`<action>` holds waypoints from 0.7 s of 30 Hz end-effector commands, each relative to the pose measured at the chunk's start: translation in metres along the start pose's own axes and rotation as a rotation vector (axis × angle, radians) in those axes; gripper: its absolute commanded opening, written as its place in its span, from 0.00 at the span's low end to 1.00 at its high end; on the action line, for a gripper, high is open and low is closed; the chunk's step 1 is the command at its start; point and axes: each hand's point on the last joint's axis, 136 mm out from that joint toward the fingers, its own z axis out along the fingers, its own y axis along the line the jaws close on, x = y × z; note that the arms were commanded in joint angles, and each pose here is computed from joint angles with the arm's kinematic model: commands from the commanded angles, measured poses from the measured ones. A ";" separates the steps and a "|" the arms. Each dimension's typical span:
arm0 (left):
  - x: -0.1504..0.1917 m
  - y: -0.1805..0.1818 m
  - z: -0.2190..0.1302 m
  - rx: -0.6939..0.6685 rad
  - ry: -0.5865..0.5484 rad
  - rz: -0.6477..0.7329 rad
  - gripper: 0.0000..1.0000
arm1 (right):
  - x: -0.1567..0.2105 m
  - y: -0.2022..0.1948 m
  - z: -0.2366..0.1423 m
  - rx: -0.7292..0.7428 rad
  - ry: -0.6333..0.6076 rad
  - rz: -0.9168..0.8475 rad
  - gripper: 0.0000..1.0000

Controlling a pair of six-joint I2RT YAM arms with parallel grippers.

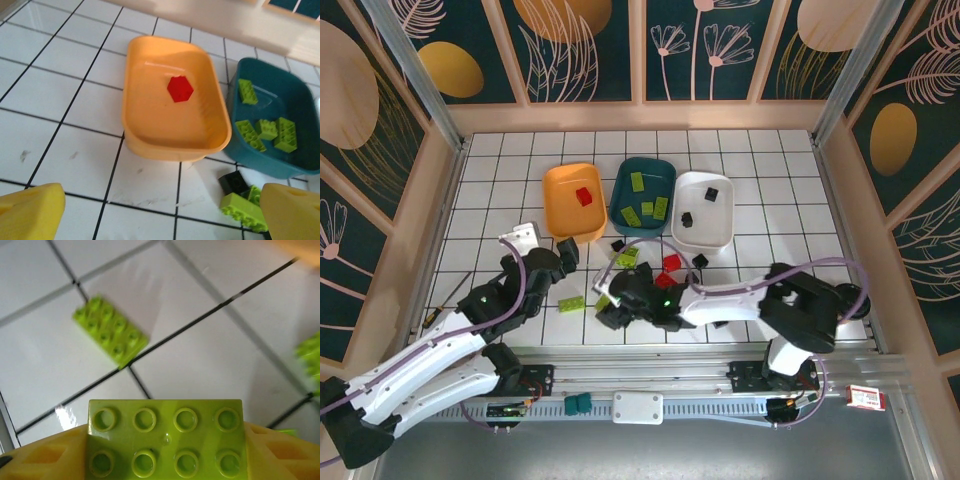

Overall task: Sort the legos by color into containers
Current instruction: Place the lego in the container.

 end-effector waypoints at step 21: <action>0.105 0.004 0.029 0.038 0.300 -0.054 0.97 | -0.098 -0.268 0.034 0.363 -0.117 0.586 0.91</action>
